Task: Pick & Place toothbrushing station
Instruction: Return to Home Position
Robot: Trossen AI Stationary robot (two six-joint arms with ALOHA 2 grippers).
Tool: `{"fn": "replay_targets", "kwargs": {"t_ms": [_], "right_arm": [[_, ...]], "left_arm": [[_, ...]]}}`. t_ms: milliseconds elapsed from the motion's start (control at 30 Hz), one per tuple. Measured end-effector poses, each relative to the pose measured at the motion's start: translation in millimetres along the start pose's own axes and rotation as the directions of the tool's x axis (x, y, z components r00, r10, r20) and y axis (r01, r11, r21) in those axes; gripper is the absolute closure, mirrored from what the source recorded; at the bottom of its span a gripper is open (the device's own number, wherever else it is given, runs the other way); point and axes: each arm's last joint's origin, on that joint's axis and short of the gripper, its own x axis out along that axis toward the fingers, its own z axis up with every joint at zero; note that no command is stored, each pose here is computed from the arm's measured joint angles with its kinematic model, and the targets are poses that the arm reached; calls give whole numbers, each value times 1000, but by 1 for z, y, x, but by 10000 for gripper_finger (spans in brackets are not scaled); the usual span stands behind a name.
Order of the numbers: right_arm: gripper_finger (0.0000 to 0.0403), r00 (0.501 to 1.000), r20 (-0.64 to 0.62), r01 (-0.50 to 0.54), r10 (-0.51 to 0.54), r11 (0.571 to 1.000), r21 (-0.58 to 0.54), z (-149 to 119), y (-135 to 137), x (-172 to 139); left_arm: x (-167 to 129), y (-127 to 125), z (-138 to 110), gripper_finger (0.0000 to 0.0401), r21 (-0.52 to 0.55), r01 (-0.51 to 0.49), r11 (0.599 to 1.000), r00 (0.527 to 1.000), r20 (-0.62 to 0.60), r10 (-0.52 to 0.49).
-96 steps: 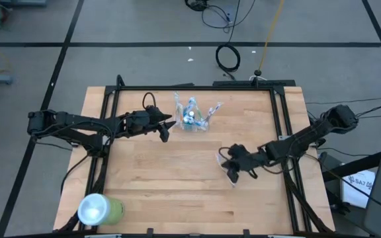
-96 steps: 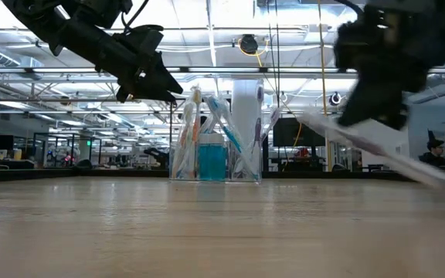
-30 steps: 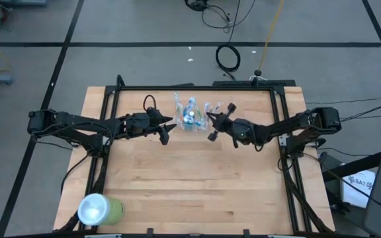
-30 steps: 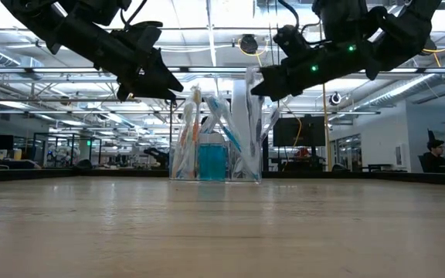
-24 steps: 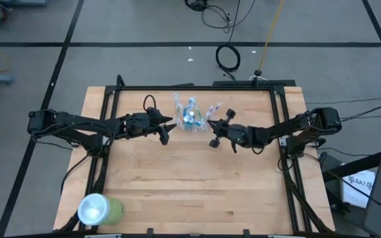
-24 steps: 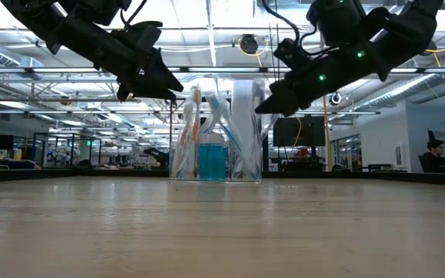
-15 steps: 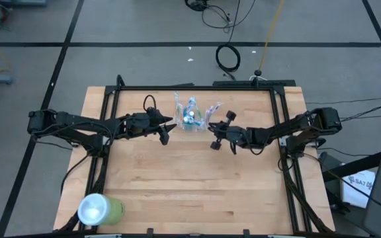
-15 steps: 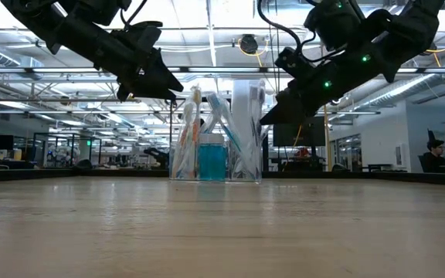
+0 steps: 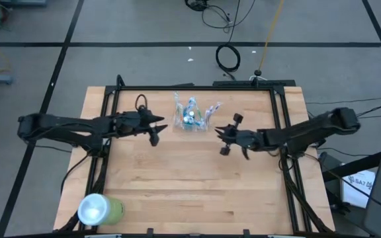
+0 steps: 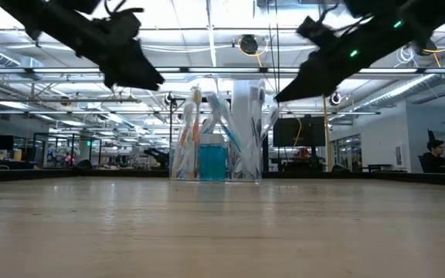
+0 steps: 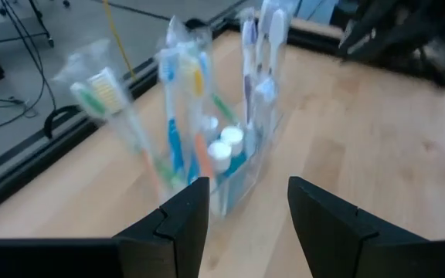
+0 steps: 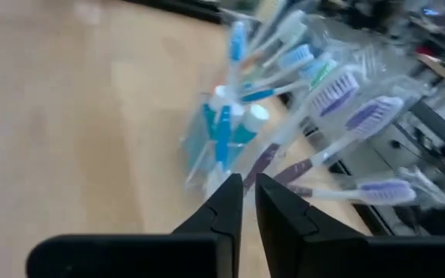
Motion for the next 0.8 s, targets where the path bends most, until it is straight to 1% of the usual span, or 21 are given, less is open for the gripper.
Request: {"fn": "replay_targets", "kwargs": {"t_ms": [100,167,233,300,333,433,500,567,667,733,800], "right_arm": [[372,994,-12,-106,106,994,-26,5,-6,-28],[378,982,0,-191,191,982,5,9,-12,-48],[386,966,13,-259,258,965,35,11,-21,-66],[396,955,41,-296,294,952,74,10,-28,-81],[399,952,69,-305,300,948,87,7,-31,-87],[400,934,174,-331,312,939,94,-12,-35,-99],[400,915,230,-363,332,926,105,-29,-35,-103],[400,883,294,-417,367,900,129,-46,-35,-106],[402,822,391,-501,414,852,150,-68,-34,-109],[402,789,452,-525,416,839,144,-78,-35,-111],[402,772,493,-527,402,838,142,-84,-37,-114]], "left_arm": [[-23,5,3,217,22,3,1000,1000,-4,-3],[-38,6,6,217,51,7,999,1000,22,-8],[-51,6,7,217,119,22,993,999,40,-27],[-63,6,9,217,176,33,984,996,71,-47],[-68,6,11,217,182,35,983,994,99,-54],[-81,8,14,217,198,25,980,986,159,-57],[-85,9,11,217,239,31,971,979,189,-77],[-86,9,3,217,267,50,962,969,222,-112],[-83,9,-15,217,309,102,946,939,285,-194],[-80,9,-28,217,338,123,933,914,328,-239],[-79,11,-37,217,354,110,929,891,379,-250]]}}
